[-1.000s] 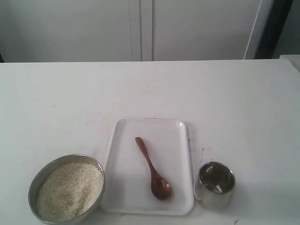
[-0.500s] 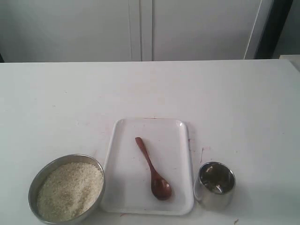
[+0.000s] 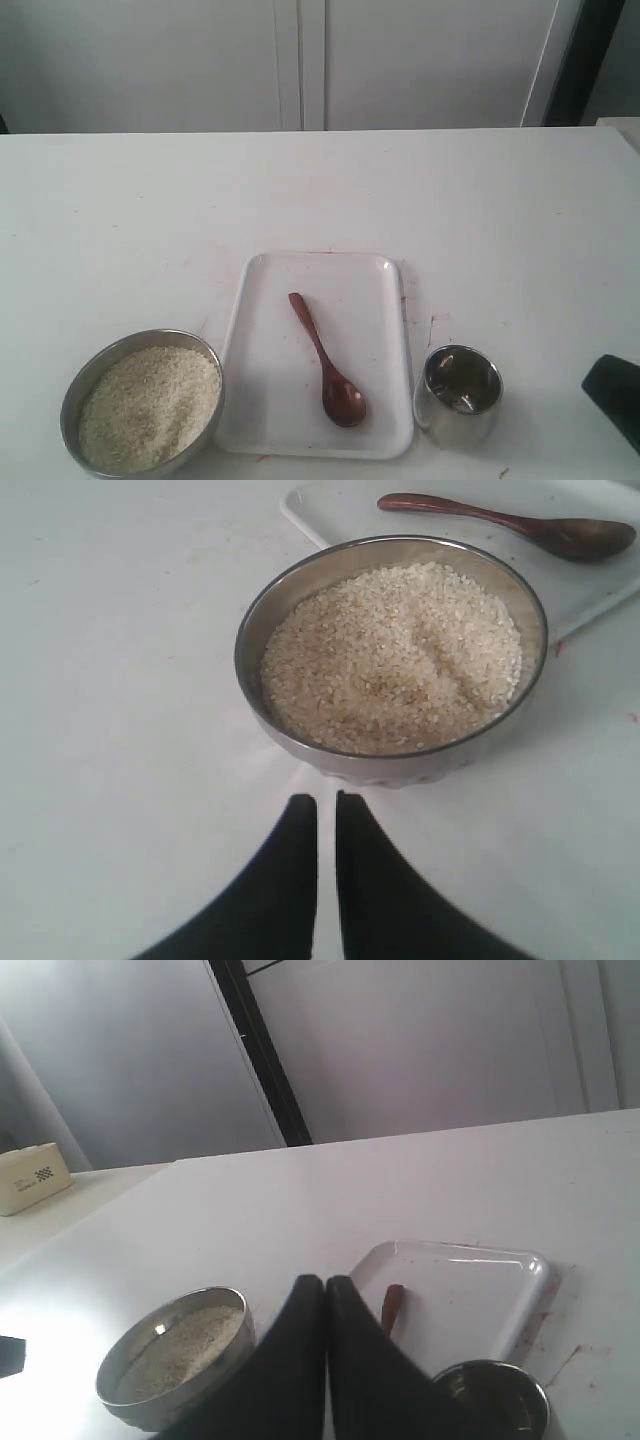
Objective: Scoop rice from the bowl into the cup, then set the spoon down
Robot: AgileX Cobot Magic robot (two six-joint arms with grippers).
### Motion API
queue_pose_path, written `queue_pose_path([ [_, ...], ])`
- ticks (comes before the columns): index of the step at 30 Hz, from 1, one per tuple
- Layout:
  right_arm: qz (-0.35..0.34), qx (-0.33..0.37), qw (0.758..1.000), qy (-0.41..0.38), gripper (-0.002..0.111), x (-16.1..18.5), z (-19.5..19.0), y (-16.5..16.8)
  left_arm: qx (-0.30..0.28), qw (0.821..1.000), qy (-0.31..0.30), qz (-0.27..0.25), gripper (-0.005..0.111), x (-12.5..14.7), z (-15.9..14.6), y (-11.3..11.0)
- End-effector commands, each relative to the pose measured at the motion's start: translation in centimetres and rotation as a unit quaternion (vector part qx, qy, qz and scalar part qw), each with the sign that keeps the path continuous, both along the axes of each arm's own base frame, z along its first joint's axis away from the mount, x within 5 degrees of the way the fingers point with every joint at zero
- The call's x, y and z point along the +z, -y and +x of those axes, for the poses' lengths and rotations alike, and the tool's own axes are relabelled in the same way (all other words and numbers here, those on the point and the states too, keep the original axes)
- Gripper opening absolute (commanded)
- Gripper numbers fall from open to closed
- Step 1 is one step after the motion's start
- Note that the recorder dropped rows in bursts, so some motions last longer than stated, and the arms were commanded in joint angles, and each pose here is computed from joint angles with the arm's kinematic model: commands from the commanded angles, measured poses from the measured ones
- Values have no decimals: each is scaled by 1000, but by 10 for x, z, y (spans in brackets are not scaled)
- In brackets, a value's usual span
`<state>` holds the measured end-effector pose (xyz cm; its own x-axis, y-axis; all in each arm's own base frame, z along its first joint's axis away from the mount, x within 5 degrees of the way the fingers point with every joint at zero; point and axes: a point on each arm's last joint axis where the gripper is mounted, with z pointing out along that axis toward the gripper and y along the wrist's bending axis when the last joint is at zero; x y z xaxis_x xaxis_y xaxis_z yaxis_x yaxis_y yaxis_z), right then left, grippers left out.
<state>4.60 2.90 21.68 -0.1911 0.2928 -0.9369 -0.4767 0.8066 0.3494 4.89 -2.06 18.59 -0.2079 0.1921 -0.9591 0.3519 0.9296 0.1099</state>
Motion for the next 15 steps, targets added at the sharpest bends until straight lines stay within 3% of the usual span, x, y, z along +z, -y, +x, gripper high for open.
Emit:
queue_pose_path([
  [1, 18, -17, 999, 31, 0, -6, 3, 2, -4, 1000, -3, -2, 14, -2, 0, 0],
  [8, -88, -17, 993, 80, 0, -8, 3, 1, -4, 1000, -3, -2, 14, -2, 0, 0],
  [15, -160, 0, 985, 65, 0, -17, 2, 0, -4, 1000, -3, -2, 14, -2, 0, 0],
])
